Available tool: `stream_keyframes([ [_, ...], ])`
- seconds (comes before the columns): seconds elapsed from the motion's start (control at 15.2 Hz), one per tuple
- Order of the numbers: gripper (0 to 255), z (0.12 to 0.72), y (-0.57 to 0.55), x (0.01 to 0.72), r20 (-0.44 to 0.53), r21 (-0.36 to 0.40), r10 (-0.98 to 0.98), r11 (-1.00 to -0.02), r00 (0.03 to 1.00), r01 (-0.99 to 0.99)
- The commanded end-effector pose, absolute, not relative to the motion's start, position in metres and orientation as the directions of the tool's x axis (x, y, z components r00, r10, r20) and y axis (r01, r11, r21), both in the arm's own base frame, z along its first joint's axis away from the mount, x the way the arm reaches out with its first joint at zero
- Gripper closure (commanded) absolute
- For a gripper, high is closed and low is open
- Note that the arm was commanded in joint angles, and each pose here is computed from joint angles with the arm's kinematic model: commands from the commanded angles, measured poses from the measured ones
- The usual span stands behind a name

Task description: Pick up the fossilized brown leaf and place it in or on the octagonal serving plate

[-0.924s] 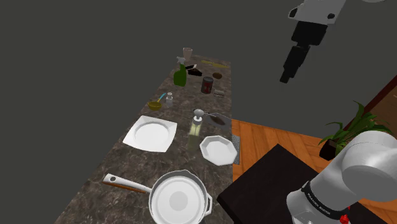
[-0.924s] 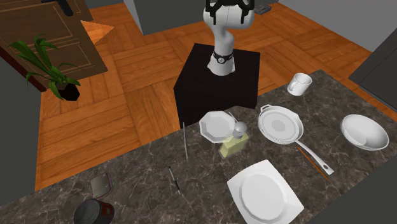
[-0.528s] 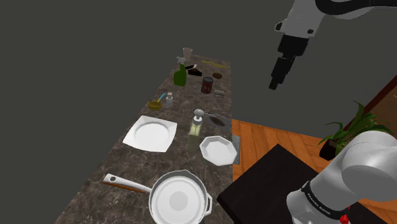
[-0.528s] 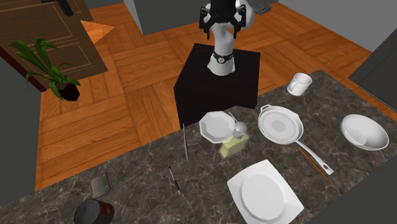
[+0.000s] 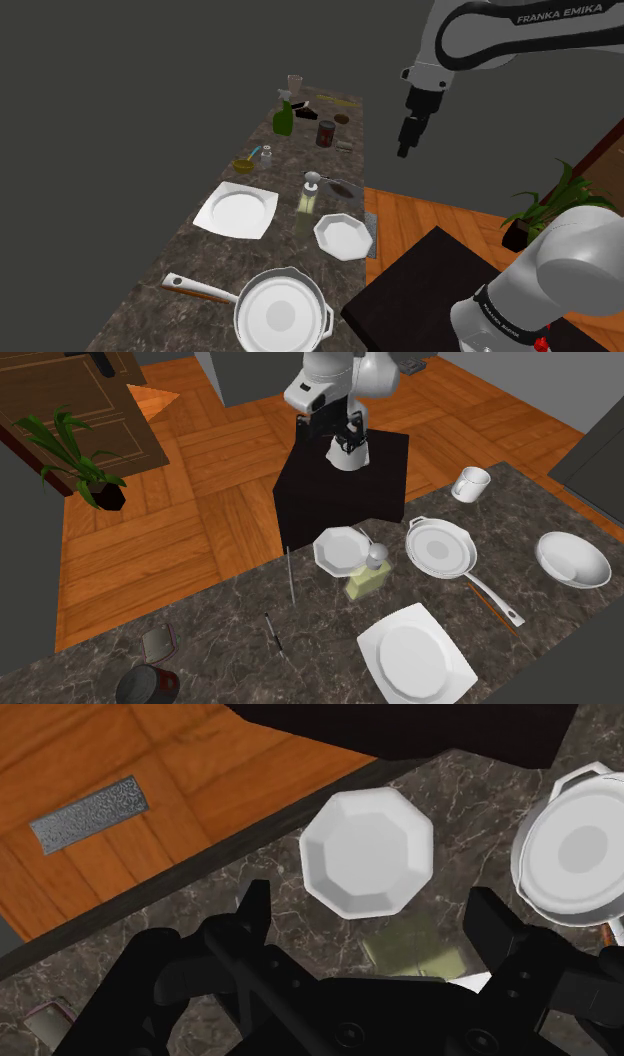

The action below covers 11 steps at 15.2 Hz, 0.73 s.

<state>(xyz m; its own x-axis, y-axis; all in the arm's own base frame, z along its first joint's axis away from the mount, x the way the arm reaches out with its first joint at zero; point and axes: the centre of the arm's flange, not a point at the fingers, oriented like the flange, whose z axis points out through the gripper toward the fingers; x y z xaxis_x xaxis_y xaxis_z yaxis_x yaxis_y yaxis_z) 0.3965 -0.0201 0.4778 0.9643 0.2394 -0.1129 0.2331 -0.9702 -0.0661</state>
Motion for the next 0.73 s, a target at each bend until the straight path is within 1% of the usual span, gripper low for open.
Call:
stream_keyframes([
  [0.0,0,0.452,-0.028,0.413,-0.121,-0.064,0.251,-0.968,0.96,0.245],
  [0.66,0,0.341,-0.058,0.484,-0.163,-0.057,0.305,-0.952,0.938,0.299],
])
